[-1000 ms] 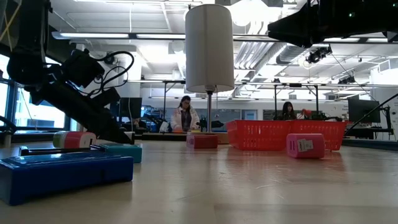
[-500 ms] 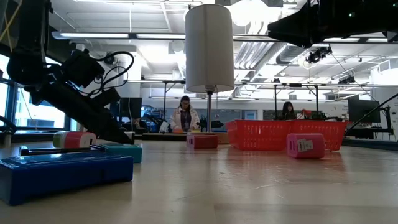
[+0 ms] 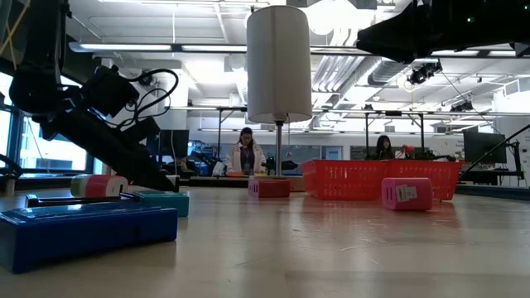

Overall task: Pick & Place Office items
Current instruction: Put the white charger adapter into the right red bin

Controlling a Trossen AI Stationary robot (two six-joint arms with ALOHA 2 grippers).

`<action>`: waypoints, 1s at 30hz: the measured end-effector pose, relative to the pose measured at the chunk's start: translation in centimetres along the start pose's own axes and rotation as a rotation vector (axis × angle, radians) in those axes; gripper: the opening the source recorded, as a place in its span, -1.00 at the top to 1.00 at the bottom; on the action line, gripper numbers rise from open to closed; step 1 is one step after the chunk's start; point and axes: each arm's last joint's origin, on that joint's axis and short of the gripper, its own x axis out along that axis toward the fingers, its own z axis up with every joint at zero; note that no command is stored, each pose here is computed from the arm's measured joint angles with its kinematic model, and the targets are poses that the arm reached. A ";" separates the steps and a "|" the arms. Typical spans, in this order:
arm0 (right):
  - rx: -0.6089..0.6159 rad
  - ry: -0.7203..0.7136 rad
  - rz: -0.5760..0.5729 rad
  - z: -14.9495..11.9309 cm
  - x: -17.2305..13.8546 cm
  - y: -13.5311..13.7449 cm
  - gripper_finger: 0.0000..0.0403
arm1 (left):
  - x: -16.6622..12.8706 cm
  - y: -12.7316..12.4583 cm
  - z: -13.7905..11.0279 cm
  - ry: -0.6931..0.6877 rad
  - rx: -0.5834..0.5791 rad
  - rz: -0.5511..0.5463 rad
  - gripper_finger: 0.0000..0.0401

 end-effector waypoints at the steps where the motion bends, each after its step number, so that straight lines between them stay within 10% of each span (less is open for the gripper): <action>1: 0.000 0.000 0.000 0.0 0.0 0.0 -0.19 | 0.0 0.0 0.0 0.000 -0.002 0.000 -0.82; 30: 0.000 0.001 0.002 0.0 0.0 0.0 -0.19 | 0.0 0.0 0.2 -0.020 0.032 -0.008 -0.82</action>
